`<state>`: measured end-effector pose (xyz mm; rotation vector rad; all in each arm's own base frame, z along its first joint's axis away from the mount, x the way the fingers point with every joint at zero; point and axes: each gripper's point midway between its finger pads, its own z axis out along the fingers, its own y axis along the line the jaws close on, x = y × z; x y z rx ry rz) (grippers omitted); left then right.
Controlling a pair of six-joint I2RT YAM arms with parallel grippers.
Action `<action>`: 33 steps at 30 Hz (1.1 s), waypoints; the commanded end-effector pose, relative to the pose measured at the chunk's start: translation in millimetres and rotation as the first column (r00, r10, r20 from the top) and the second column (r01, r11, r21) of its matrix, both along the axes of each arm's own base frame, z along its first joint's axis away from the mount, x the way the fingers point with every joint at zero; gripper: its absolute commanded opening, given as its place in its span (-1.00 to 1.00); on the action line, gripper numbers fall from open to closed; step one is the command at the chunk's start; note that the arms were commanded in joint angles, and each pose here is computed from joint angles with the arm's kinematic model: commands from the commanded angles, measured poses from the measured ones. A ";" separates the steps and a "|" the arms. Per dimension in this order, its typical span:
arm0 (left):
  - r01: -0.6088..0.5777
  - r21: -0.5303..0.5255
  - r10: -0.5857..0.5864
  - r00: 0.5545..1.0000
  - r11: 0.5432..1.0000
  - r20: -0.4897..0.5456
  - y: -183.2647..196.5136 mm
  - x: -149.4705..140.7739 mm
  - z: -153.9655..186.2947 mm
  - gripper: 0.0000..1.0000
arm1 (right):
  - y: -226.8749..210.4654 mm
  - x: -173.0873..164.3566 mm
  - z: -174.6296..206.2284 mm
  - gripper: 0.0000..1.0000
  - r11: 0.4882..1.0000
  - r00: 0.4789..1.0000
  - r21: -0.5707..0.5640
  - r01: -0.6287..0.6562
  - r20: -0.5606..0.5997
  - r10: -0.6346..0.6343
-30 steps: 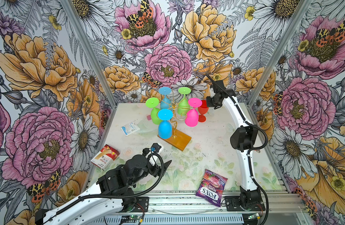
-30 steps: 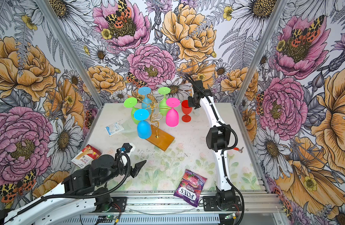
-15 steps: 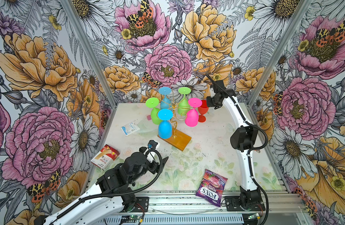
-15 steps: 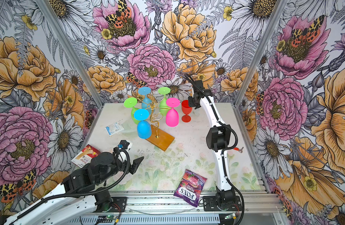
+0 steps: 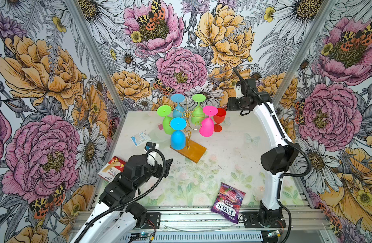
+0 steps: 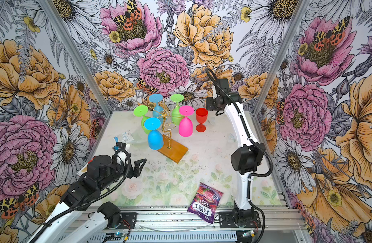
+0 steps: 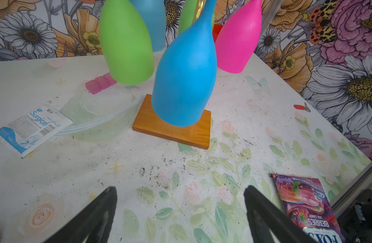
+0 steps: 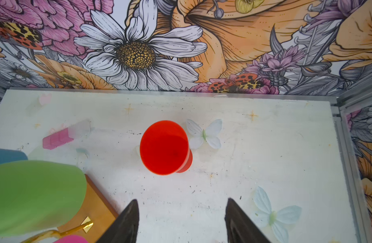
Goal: Take the wine glass off the wine glass rack
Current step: Pick up the wine glass from the wine glass rack.
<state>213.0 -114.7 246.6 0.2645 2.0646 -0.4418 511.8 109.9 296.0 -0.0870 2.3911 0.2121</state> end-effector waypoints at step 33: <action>-0.106 -0.606 -0.008 0.983 0.788 -0.181 -29.4 74.8 128.8 0.72 | 44.8 -139.3 -24.3 0.38 0.903 0.972 0.360 -0.235 0.074 0.223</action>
